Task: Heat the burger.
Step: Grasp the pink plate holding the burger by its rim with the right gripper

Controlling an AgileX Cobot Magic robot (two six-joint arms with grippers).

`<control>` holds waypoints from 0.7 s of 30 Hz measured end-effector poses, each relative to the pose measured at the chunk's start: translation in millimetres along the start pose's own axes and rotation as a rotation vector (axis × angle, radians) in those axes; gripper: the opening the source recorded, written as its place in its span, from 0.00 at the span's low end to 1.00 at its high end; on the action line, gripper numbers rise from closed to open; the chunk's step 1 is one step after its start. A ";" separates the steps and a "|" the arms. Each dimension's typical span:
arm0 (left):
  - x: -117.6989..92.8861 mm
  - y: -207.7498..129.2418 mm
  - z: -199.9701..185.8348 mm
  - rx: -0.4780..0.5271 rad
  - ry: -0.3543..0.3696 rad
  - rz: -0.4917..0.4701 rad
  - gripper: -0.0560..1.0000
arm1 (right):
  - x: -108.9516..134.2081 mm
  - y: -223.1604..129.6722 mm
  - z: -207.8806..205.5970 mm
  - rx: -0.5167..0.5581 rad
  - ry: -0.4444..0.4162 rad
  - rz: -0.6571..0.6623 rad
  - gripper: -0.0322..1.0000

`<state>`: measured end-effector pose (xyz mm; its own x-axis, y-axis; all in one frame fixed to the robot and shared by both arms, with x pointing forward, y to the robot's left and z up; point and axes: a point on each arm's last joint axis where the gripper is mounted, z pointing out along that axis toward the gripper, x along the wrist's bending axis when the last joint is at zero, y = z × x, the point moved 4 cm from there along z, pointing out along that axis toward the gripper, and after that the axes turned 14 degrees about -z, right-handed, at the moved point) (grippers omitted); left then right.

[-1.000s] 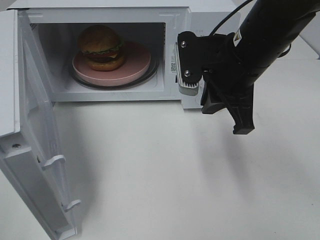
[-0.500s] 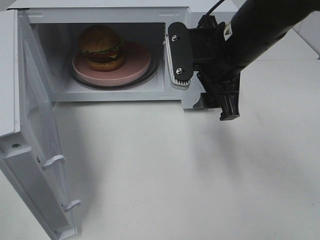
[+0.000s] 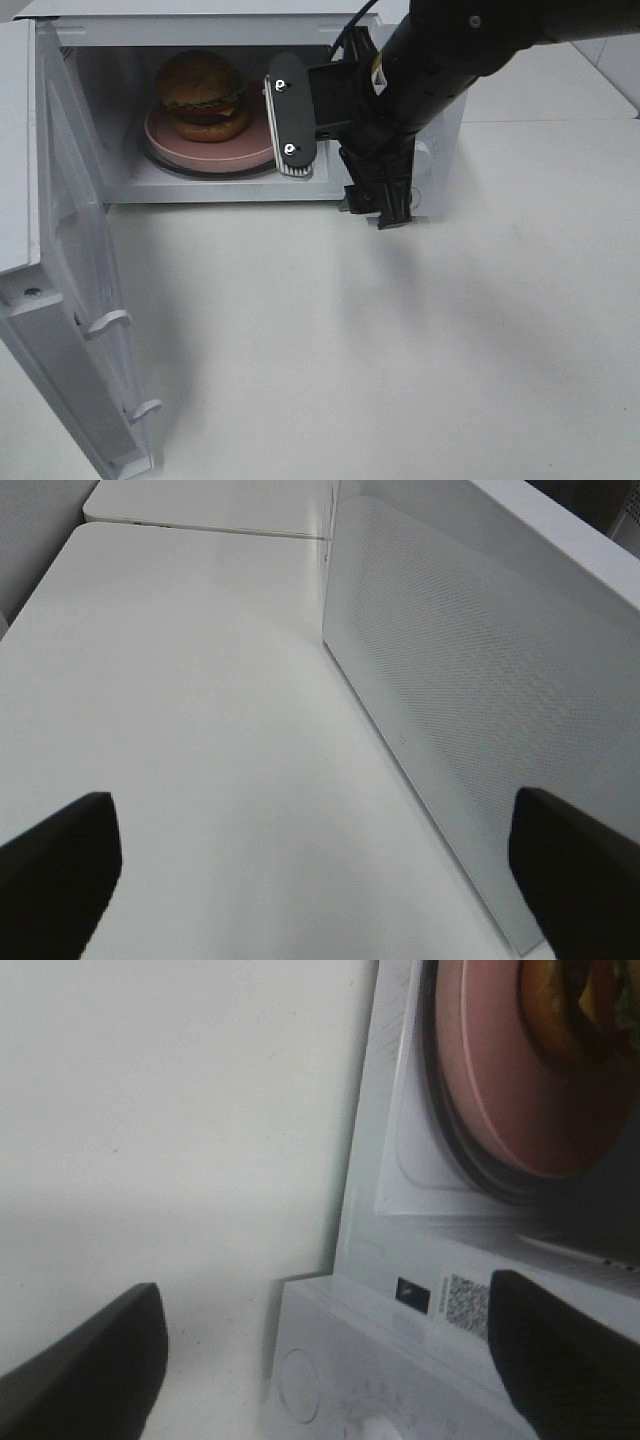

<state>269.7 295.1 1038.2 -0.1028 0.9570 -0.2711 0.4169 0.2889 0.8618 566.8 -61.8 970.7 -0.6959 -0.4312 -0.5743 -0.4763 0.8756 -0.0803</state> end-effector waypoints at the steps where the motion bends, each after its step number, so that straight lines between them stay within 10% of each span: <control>1: 0.0 0.0 0.0 0.000 0.000 0.000 0.97 | -5.9 5.5 5.1 -0.008 -0.013 -0.009 0.85; 21: 0.0 0.0 0.0 0.000 0.000 0.000 0.97 | -41.0 31.0 62.2 -0.030 -0.047 -0.028 0.84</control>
<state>269.7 295.1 1038.2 -0.1028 0.9570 -0.2711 0.4169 0.2889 0.8618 614.0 -3.4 941.2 -0.6568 -0.4438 -0.6096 -0.5115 0.8563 -0.0723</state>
